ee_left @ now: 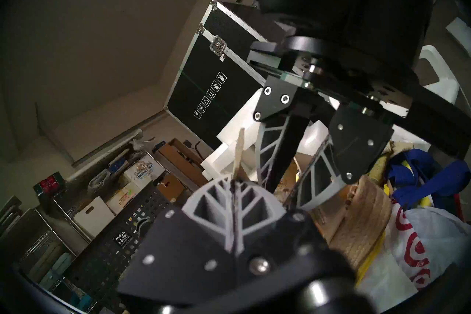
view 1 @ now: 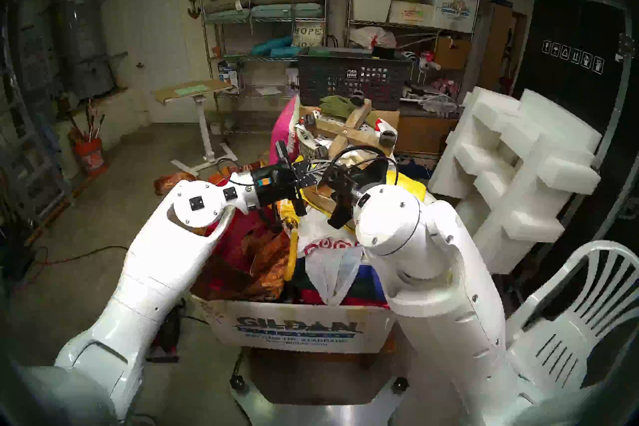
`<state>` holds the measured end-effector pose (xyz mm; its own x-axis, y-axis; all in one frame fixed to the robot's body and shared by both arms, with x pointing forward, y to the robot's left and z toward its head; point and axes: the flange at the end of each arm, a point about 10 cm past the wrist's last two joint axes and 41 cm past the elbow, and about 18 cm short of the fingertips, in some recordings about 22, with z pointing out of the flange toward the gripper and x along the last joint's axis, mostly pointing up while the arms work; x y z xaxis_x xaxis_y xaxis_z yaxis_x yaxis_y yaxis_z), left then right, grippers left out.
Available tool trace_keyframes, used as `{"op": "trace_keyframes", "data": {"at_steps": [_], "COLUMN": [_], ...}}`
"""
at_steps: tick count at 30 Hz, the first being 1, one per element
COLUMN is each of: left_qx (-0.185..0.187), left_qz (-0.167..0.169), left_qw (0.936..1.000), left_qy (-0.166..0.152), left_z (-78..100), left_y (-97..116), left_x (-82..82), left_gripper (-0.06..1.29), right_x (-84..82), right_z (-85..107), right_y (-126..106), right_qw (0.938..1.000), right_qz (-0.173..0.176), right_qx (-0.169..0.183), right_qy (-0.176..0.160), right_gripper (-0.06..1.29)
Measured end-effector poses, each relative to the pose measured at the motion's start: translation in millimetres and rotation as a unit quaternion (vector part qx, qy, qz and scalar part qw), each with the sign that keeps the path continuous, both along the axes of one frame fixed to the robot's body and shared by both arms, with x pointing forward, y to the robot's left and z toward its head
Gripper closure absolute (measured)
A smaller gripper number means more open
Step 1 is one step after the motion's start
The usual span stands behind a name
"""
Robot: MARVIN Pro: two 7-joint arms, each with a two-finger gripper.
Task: Unbuckle a shoe
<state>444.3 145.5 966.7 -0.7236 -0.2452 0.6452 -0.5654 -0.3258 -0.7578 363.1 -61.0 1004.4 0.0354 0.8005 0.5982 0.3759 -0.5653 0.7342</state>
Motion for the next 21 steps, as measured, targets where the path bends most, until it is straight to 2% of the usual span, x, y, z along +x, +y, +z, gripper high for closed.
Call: {"op": "trace_keyframes", "data": {"at_steps": [21], "left_qx": [0.003], "left_qz": [0.0], "left_qw": [1.0], "left_qy": [0.0], "left_z": [-0.6], "left_y": [-1.4], "left_x": [2.5], "left_gripper": [1.26], "right_x": [-2.3], "right_z": [4.3], "right_y": [-5.5], "right_qw": [1.0], "right_qz": [0.001], "right_qx": [0.004], "right_qy": [-0.004], "right_gripper": [0.83]}}
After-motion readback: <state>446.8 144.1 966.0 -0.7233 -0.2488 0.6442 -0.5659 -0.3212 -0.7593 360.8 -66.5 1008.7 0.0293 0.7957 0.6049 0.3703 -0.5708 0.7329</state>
